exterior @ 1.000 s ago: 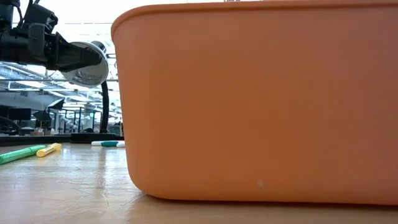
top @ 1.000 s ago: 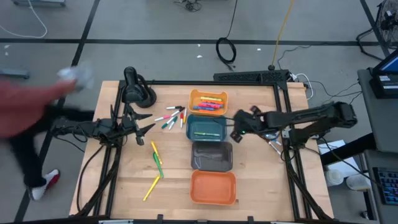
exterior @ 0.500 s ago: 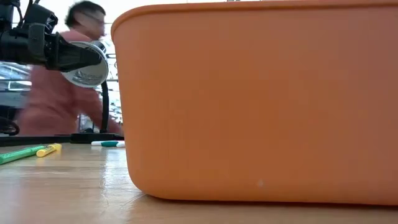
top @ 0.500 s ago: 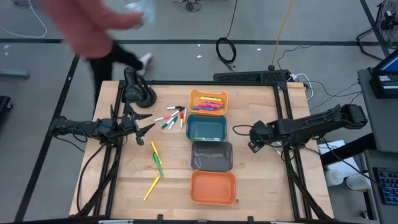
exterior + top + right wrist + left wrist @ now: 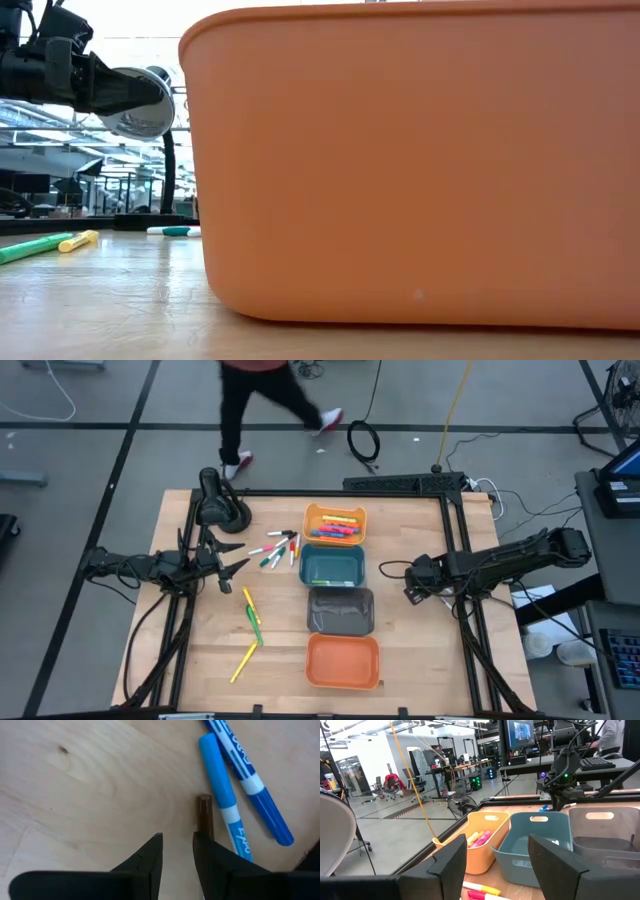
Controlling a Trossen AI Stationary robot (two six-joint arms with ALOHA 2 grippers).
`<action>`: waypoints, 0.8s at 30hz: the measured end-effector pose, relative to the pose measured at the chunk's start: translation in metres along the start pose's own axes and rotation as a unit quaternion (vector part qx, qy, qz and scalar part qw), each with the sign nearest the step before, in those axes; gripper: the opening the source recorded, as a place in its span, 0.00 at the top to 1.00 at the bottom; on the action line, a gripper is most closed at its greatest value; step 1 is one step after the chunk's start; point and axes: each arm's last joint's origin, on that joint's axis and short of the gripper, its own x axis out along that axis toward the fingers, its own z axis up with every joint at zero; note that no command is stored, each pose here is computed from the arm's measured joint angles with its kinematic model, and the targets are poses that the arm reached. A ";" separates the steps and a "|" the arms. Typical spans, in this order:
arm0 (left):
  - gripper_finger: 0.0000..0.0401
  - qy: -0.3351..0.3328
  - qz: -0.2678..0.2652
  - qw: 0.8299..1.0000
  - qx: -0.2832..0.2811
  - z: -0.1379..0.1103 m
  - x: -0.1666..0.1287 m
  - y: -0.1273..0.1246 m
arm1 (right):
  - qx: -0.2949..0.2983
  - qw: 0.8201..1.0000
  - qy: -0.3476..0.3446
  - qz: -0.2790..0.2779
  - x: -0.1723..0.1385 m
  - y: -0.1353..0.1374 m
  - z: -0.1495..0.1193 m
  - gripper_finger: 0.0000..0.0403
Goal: Pick & Place Markers
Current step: Put the brown thin dry erase marker into the blue bin
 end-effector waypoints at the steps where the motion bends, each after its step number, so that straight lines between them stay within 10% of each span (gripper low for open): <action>1: 0.47 0.000 0.000 1.000 0.000 0.000 0.000 0.000 | -0.001 1.000 0.003 -0.005 -0.001 -0.001 0.000 0.76; 24: 0.47 0.000 0.000 1.000 0.000 0.000 0.000 0.000 | 0.049 0.998 0.016 -0.020 0.005 -0.001 -0.001 0.77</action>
